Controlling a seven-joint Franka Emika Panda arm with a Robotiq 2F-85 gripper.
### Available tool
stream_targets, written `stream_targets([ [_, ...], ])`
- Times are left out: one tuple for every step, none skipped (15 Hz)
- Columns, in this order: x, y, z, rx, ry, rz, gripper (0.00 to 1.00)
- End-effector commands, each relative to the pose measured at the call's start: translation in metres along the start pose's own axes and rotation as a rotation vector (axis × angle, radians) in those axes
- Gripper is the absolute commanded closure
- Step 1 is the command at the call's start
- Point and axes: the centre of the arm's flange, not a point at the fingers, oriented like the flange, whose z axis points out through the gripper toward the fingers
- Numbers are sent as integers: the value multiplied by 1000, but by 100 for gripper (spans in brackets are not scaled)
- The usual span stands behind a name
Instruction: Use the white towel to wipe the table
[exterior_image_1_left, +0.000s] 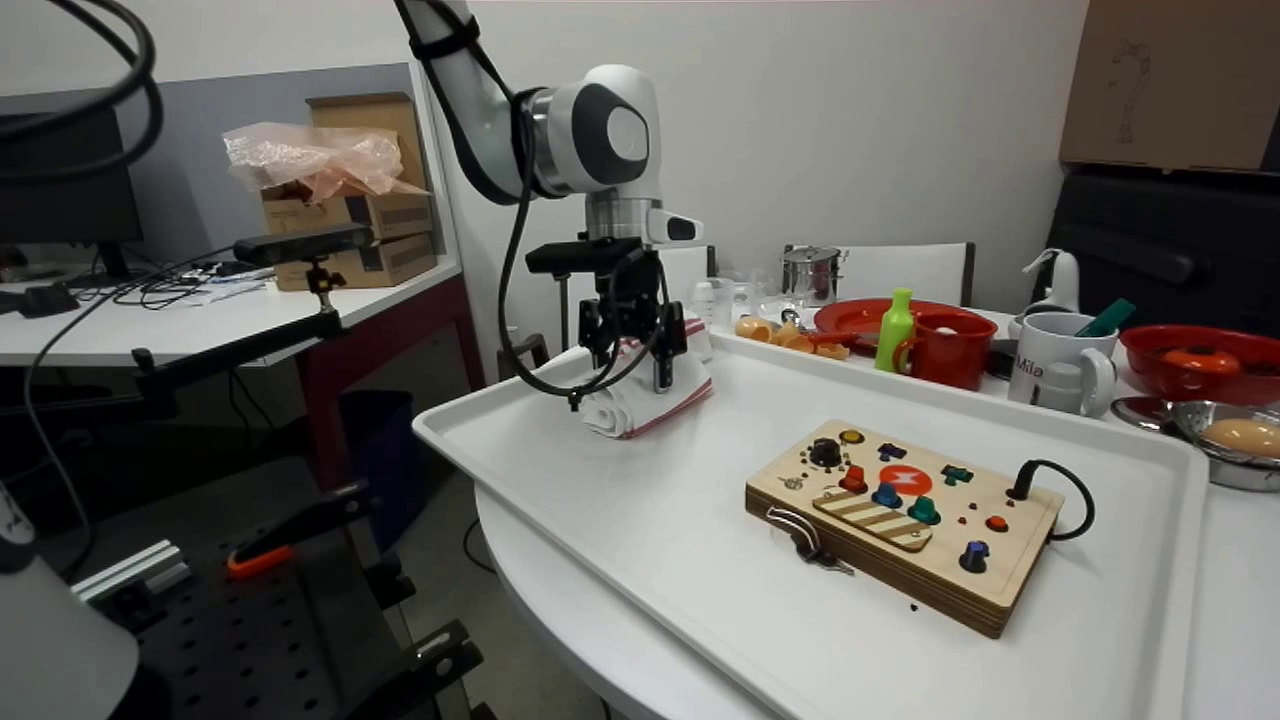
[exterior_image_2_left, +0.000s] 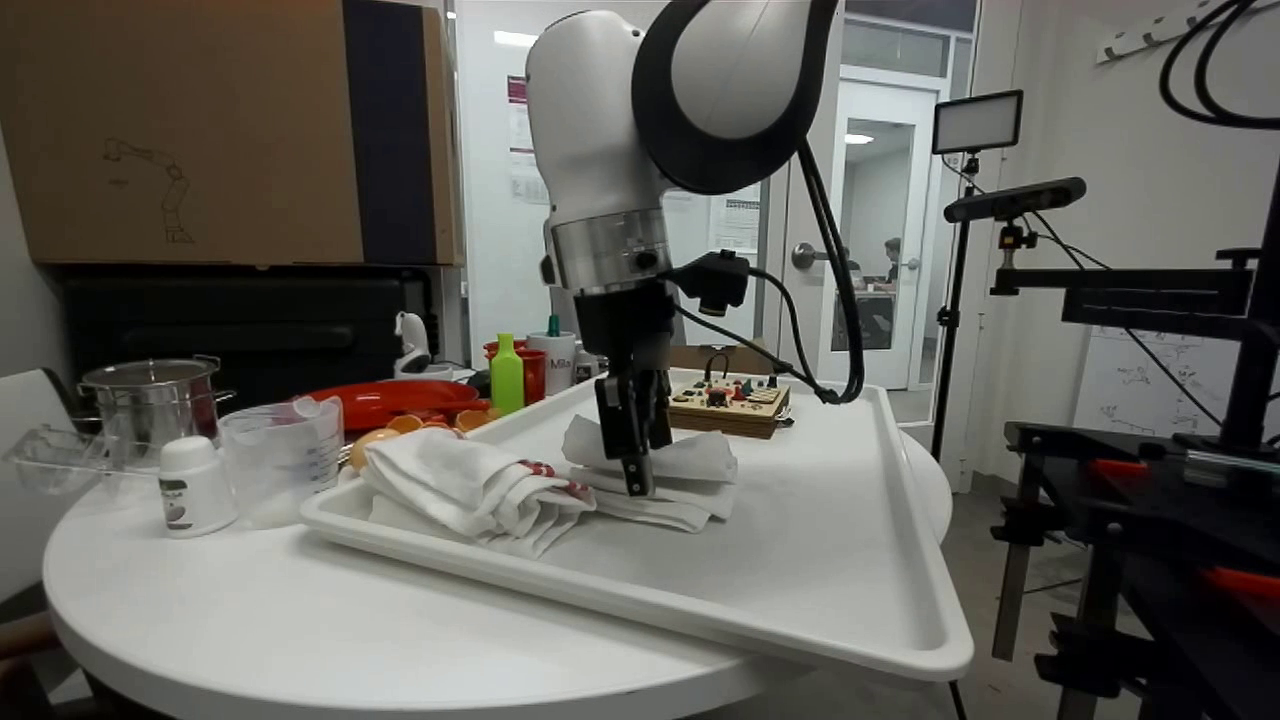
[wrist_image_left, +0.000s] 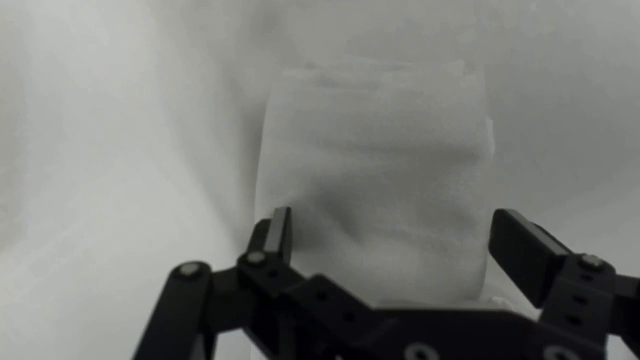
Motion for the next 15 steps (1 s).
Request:
stream_targets([
  [8, -3, 3, 6, -5, -6, 0],
  [8, -3, 3, 6, -7, -1, 0],
  [8, -3, 4, 7, -7, 4, 24],
  [8, -3, 4, 4, -8, 8, 28],
  [8, -3, 4, 5, -7, 12, 34],
  [8, -3, 3, 5, -6, 16, 42],
  [8, -3, 3, 3, -4, 18, 50],
  [7, -3, 2, 2, -3, 19, 57],
  [7, -3, 1, 2, -1, 20, 66],
  [7, -4, 1, 2, -1, 19, 73],
  [7, -5, 0, 3, 1, 19, 81],
  [6, -6, -1, 5, 4, 16, 88],
  [5, -9, -3, 2, 6, 10, 94],
  [5, -11, -5, 0, 9, 1, 99],
  [5, -15, -6, -9, 10, -10, 100],
])
